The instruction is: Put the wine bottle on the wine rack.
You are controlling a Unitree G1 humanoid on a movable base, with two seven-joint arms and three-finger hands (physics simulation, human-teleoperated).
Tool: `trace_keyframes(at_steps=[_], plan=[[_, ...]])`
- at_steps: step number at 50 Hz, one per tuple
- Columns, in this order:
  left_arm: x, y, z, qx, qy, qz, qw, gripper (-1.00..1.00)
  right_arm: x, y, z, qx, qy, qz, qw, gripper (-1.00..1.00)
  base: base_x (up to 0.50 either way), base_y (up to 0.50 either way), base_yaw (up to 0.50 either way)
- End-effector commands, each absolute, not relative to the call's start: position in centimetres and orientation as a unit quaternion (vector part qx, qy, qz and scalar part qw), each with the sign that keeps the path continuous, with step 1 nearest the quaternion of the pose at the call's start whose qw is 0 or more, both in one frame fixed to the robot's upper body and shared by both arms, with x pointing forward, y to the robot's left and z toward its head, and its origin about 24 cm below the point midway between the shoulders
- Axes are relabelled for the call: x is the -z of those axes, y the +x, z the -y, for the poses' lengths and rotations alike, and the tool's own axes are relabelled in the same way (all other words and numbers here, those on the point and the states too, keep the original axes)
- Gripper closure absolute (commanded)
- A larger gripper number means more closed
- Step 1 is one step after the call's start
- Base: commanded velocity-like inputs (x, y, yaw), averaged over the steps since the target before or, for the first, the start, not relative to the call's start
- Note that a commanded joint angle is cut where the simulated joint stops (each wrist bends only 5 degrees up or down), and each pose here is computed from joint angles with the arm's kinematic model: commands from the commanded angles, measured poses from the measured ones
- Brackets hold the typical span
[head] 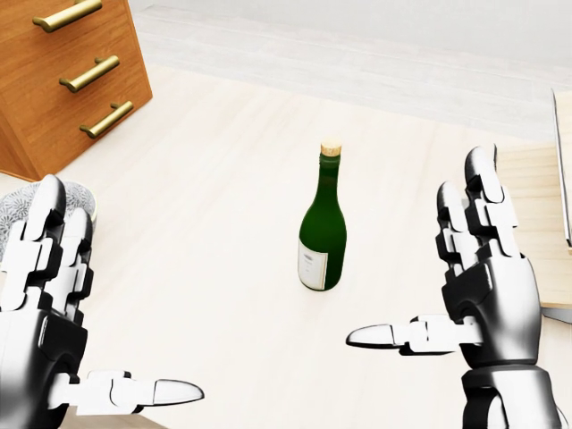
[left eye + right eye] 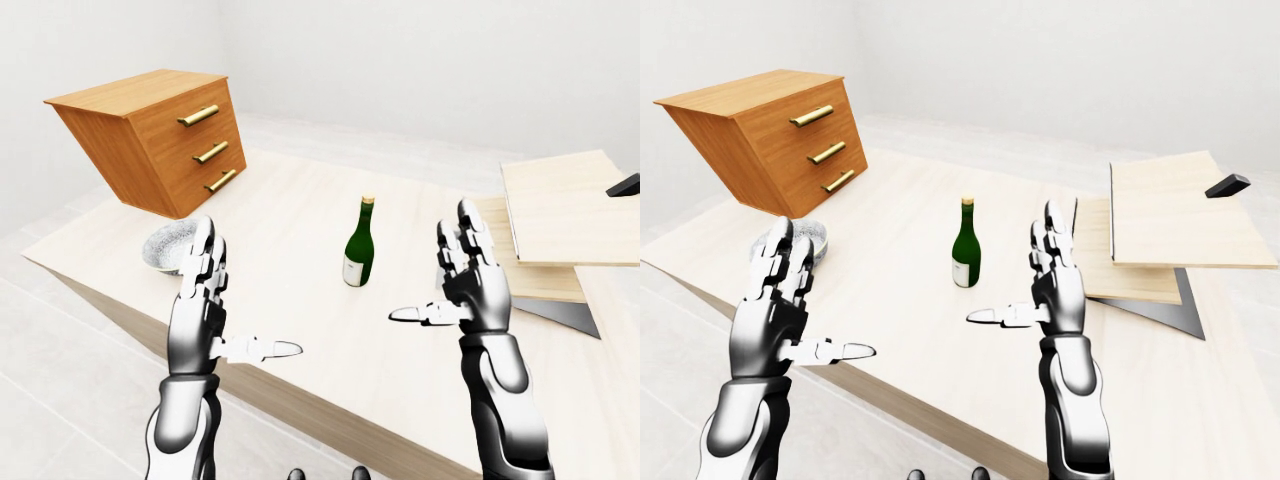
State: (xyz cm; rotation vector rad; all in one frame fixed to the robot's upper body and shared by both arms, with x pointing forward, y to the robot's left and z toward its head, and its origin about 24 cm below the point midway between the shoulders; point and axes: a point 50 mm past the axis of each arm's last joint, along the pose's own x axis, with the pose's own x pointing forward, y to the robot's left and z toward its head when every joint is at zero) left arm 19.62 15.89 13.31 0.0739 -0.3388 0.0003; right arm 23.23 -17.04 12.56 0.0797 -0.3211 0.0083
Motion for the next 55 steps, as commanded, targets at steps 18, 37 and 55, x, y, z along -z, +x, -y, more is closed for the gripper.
trace_keyframes(at_steps=[18, 37, 55], plan=[[-13.6, 19.4, -16.0, 0.001, 0.037, 0.176, 0.984, -1.00, -14.6, 25.5, 17.0, 0.016, 0.051, 0.197, 0.979, -1.00, 0.17, -0.02, 0.00], [-13.0, 19.5, -16.2, -0.003, 0.032, 0.161, 0.986, -1.00, -17.3, 29.6, 17.1, 0.046, 0.037, 0.221, 0.973, -1.00, 0.00, 0.00, 0.00], [-12.6, 19.4, -16.6, -0.006, 0.031, 0.152, 0.988, -1.00, -16.8, 33.6, 16.3, 0.057, 0.007, 0.171, 0.984, -1.00, 0.00, 0.00, 0.00]])
